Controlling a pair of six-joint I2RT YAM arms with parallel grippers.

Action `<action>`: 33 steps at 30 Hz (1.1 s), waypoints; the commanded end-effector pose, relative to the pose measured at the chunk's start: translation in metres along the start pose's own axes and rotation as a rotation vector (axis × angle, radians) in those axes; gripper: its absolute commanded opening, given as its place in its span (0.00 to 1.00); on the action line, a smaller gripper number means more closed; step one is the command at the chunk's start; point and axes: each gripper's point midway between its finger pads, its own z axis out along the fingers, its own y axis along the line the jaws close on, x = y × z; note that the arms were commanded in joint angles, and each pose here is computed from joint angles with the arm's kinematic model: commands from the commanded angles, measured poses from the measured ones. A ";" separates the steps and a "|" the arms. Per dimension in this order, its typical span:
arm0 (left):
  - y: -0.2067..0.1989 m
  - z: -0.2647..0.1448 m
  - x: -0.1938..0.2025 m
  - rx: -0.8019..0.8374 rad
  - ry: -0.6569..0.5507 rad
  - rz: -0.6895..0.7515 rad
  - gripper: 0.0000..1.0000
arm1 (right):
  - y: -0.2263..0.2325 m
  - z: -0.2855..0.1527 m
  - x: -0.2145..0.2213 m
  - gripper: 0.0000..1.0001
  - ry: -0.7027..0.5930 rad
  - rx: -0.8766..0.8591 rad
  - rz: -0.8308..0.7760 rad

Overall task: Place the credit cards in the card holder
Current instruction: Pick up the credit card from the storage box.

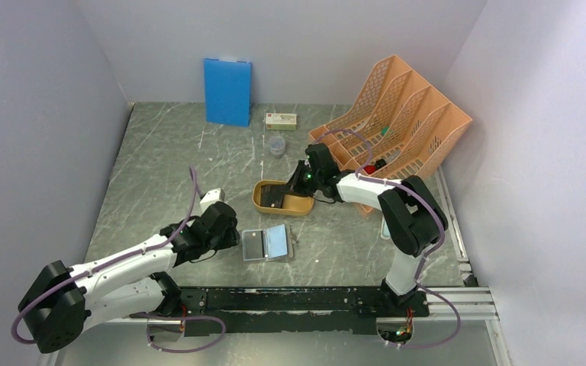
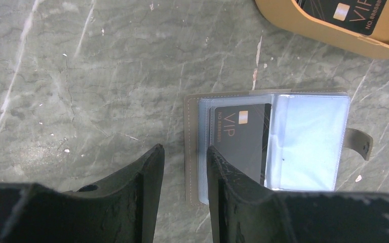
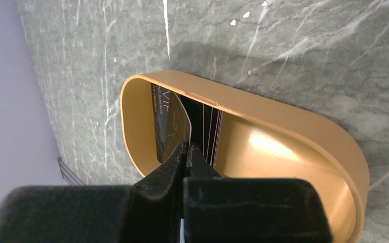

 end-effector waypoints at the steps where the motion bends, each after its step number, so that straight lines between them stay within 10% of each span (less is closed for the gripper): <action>1: -0.013 -0.001 -0.010 0.028 -0.022 -0.004 0.41 | -0.002 0.001 0.002 0.00 0.030 -0.011 -0.015; 33: -0.037 -0.028 -0.047 0.109 -0.119 0.020 0.41 | 0.068 -0.147 0.014 0.00 0.225 -0.246 0.399</action>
